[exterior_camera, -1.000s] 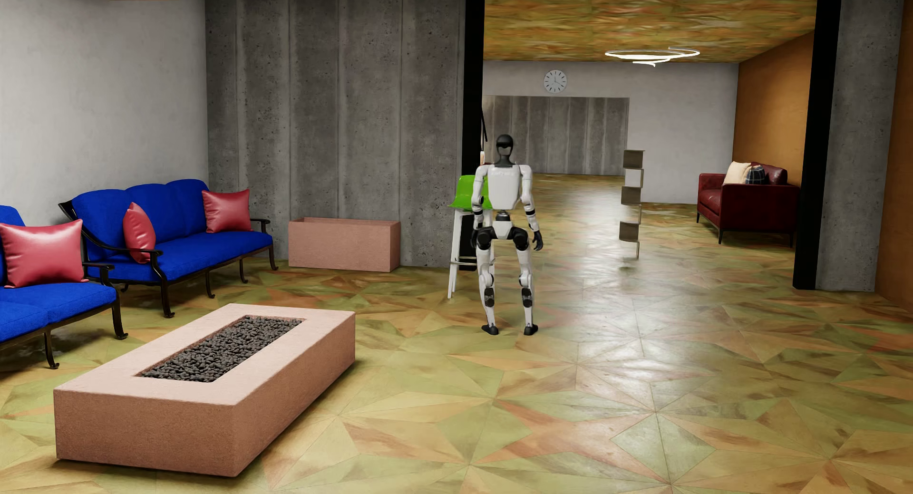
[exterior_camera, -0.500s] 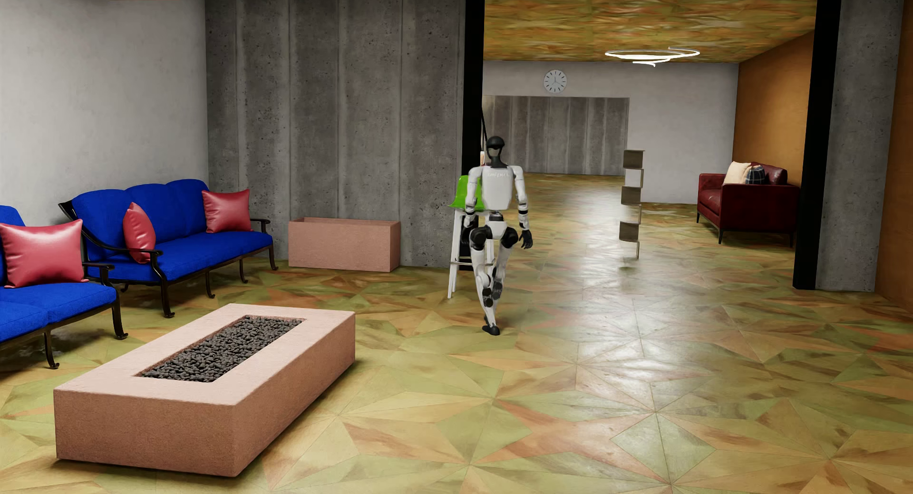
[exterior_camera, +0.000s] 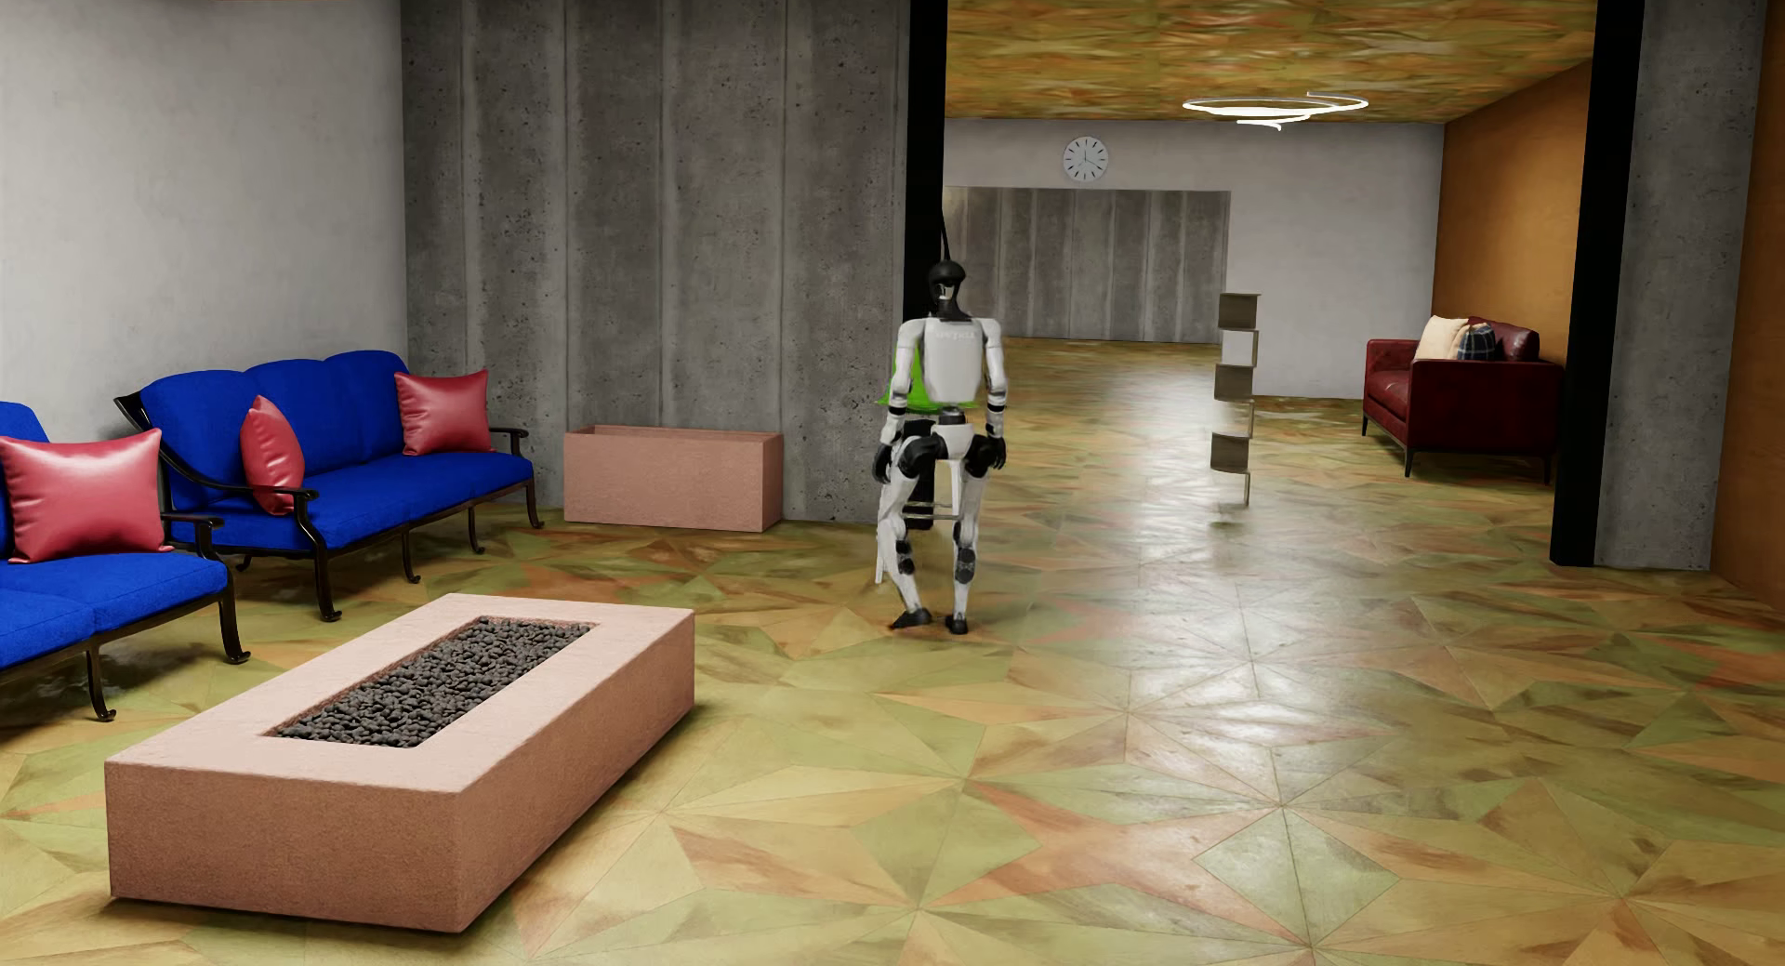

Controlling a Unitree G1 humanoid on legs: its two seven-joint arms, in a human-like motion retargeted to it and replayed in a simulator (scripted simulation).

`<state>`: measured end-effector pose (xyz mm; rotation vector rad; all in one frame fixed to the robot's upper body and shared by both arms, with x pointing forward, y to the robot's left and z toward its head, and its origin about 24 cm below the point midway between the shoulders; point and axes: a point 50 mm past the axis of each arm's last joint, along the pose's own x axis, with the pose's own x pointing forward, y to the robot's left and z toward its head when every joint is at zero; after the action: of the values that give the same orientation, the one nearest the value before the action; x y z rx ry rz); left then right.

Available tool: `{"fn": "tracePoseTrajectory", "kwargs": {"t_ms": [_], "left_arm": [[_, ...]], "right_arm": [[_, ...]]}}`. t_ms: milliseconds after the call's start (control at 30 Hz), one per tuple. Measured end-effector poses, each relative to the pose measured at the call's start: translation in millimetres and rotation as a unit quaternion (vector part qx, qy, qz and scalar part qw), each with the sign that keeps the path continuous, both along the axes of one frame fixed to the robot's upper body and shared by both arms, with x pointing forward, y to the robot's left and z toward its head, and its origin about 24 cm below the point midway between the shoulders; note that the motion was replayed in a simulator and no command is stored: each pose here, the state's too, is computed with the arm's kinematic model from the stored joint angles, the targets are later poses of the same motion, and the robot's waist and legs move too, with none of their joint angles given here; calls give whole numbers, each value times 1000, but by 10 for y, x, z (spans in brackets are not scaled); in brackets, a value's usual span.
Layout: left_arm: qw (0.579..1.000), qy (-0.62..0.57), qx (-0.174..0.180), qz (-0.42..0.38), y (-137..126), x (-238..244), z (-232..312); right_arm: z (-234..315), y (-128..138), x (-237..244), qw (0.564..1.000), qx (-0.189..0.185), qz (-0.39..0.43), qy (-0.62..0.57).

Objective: Move towards the stool

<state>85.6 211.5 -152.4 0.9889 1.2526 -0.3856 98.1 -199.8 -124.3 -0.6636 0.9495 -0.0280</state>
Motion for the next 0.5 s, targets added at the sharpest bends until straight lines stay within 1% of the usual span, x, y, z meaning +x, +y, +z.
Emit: {"fn": "tracePoseTrajectory", "kwargs": {"t_ms": [133,267,333,433,500], "left_arm": [[1000,-12,-15,9,-89,7,1],[999,-24,-28,-12,-261,127,1],[998,-44,-33,-23,-307,242,37],[996,-80,-30,-35,-329,450,100],[994,-94,-24,-40,-292,571,143]], "right_arm": [[-19,33,-11,1000,3,20,10],[-101,-53,-172,998,-7,-23,56],[-149,-44,-243,996,-8,-22,81],[-189,-68,-410,994,0,-22,110],[-197,-77,-458,993,7,-39,115]]}}
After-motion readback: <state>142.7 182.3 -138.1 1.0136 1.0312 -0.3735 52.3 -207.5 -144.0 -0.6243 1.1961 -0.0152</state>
